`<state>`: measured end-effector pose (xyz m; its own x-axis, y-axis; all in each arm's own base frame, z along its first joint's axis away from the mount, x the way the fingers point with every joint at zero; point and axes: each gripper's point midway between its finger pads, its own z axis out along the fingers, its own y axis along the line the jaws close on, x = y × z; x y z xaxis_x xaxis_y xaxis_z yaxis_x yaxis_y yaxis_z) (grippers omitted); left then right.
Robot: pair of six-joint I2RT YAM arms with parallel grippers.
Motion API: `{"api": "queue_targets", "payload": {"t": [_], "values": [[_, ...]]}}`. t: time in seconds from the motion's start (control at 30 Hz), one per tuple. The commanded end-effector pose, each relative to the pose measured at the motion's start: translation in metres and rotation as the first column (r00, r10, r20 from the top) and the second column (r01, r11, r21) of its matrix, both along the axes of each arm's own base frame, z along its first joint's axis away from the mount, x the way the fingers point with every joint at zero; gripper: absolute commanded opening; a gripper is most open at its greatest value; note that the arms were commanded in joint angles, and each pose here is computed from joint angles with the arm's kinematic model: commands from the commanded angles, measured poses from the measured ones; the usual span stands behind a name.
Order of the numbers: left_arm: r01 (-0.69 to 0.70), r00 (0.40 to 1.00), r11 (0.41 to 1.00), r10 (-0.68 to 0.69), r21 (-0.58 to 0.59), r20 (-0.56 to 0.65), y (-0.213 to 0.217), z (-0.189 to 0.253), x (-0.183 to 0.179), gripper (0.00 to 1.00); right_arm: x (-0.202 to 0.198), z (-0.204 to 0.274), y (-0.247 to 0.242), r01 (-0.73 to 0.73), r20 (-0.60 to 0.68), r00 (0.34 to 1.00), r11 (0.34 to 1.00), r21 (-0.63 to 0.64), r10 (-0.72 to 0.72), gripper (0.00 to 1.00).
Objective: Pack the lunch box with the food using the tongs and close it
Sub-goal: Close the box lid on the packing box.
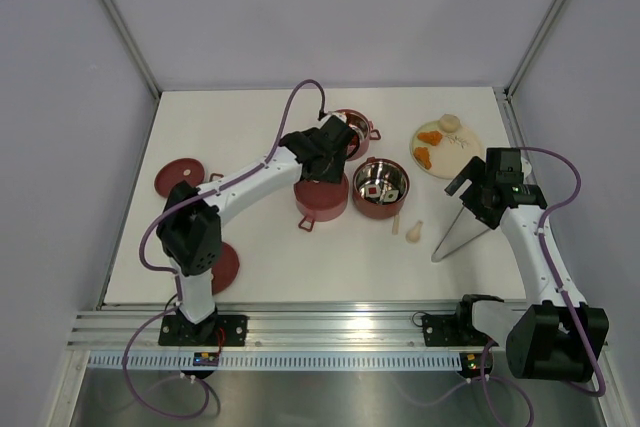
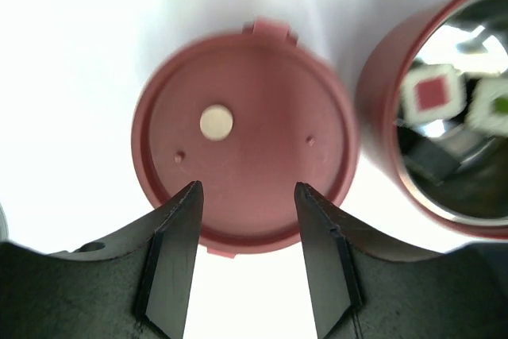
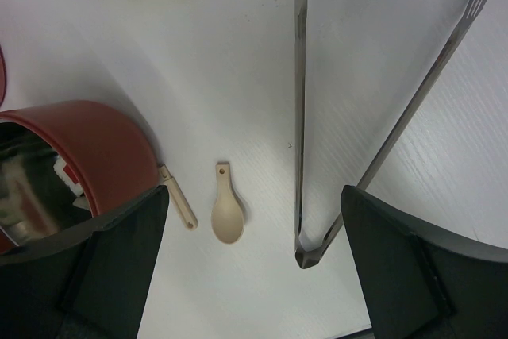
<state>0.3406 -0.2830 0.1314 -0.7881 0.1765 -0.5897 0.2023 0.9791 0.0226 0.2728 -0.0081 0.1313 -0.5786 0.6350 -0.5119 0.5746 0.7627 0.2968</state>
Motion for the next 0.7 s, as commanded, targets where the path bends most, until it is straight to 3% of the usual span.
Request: {"api": "queue_targets", "payload": {"t": [0.0,0.27,0.5,0.67], "values": [[-0.032,0.996,0.999,0.032,0.0,0.083,-0.004,0.019,0.021,0.55,0.002,0.008,0.001,-0.011,0.038,0.999,1.0,0.002,0.011,0.97],[-0.088,0.996,0.996,0.088,0.008,0.018,0.006,-0.022,0.043,0.58,0.0,0.004,0.001,-0.014,0.029,0.999,1.0,0.003,0.013,0.97],[-0.081,0.972,0.997,0.081,0.011,-0.221,0.008,-0.102,0.014,0.56,-0.001,0.002,0.001,-0.015,0.026,1.0,1.0,0.001,0.015,0.98],[-0.097,0.966,0.995,0.098,0.015,-0.239,0.016,-0.107,0.004,0.56,0.0,0.002,0.002,-0.018,0.028,0.999,1.0,0.006,0.017,0.97]]}}
